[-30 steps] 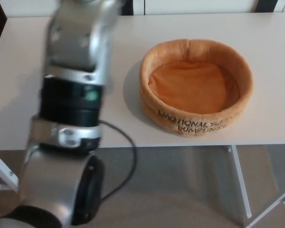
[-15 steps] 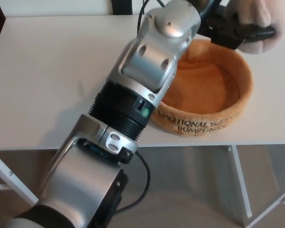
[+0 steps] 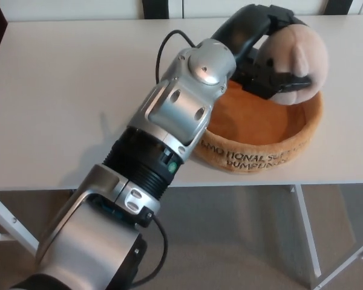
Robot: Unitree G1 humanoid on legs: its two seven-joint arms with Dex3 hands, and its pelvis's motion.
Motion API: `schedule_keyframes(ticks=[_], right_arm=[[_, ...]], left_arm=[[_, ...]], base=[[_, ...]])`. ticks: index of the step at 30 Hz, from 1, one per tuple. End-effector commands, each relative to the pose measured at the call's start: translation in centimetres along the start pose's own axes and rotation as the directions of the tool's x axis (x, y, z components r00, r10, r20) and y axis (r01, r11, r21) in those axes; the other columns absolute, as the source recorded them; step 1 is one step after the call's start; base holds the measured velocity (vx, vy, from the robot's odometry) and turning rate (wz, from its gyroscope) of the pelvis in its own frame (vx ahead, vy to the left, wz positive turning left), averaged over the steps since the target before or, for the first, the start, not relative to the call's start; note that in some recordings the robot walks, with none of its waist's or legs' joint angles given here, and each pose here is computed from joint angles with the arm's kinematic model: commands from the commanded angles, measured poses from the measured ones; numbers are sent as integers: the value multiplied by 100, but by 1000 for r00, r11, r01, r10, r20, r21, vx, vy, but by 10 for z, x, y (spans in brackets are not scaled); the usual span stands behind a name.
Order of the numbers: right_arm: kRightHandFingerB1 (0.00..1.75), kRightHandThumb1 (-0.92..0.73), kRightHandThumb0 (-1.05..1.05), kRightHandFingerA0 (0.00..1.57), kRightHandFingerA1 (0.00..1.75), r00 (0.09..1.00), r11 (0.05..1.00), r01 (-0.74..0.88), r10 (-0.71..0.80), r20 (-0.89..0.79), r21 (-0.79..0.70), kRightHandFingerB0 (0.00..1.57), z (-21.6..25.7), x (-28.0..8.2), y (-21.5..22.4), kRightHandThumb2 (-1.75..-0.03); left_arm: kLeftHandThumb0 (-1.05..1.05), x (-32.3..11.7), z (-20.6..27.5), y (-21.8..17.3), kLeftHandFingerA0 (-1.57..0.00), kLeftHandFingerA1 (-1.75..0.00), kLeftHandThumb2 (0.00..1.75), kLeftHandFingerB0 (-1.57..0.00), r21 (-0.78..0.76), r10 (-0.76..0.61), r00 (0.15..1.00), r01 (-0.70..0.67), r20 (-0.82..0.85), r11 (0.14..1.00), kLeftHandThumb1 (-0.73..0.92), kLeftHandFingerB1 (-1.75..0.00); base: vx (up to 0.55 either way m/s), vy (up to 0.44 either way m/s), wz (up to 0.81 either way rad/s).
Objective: The robot walks towards a table in front, picks a dumpling toy with left hand and puts it in an orange round plate
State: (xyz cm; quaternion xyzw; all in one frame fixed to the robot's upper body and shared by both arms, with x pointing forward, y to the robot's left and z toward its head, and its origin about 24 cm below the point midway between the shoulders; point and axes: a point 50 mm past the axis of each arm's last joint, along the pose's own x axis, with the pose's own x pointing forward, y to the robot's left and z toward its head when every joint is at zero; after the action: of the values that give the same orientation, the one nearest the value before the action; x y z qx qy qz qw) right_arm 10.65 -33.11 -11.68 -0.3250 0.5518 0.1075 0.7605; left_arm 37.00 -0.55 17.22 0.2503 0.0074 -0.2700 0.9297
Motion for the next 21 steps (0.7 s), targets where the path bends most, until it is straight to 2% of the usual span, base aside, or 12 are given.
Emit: schedule_keyframes(ticks=[1,2,7,8,9,10,11,12,16,17,20,21], right_arm=[[41,-63,-49,76,55,1000,1000,-5,6,-30,6,45,-6,-1,-2,-59],[42,-61,-49,79,55,1000,1000,-8,8,-28,10,49,-6,-1,-2,-59],[42,-61,-50,81,55,1000,1000,-5,5,-20,-3,49,-4,-1,-2,-59],[41,-63,-49,80,56,1000,1000,-6,6,-20,-1,46,-4,-1,-2,-58],[41,-63,-49,80,56,1000,1000,-8,8,-20,1,46,-4,-1,-2,-58],[40,-63,-49,79,55,1000,1000,-10,10,-16,2,44,-4,-2,-4,-58],[40,-63,-49,79,55,1000,1000,-10,10,-15,2,44,-3,-2,-4,-58],[39,-62,-50,77,55,1000,1000,-14,14,-20,3,39,-4,-2,-4,-59],[39,-62,-50,77,55,999,1000,-20,20,-29,4,39,-4,-2,-4,-59],[51,-52,-53,65,65,999,999,-32,32,-29,6,35,-4,-2,-4,-84],[51,-52,-53,65,65,998,999,-51,51,-28,10,35,-4,-2,-3,-84],[35,-65,-50,66,53,998,999,-53,53,-33,12,26,-4,-2,-3,-58]], left_arm=[[-37,-1,-4,-2,-76,-47,59,-43,67,58,998,-57,-7,996,62,-34],[-60,0,-6,-8,-65,-55,72,-8,116,59,998,-56,-24,992,45,-35],[-60,0,-8,-15,-58,-56,74,-6,200,63,997,-56,-32,978,45,-30],[-61,1,-8,-15,-1,-33,78,0,207,70,997,-60,-40,977,41,-19],[-61,1,-8,-16,-1,-33,78,0,216,78,996,-65,-50,974,41,-19],[-68,2,-8,-15,0,-18,77,0,239,98,993,-80,-65,968,43,-11],[-68,3,-8,-14,0,-18,77,0,245,103,992,-84,-68,966,43,-11],[-79,3,-8,-13,0,-7,79,0,257,105,991,-81,-79,963,48,0],[-79,4,-8,-11,0,-7,79,0,272,105,990,-76,-95,959,48,0],[-81,3,-9,-9,0,-1,83,0,285,103,988,-68,-111,956,48,0],[-81,2,-11,-7,0,-1,83,0,303,100,985,-55,-137,951,48,0],[-84,2,-11,-4,0,-4,86,0,319,97,983,-43,-154,947,49,0]], base=[[0,0,0],[0,0,0],[0,0,0],[0,0,0],[0,0,0],[0,0,0],[0,0,0],[0,0,0],[0,0,0],[0,0,0],[0,0,0],[0,0,0]])
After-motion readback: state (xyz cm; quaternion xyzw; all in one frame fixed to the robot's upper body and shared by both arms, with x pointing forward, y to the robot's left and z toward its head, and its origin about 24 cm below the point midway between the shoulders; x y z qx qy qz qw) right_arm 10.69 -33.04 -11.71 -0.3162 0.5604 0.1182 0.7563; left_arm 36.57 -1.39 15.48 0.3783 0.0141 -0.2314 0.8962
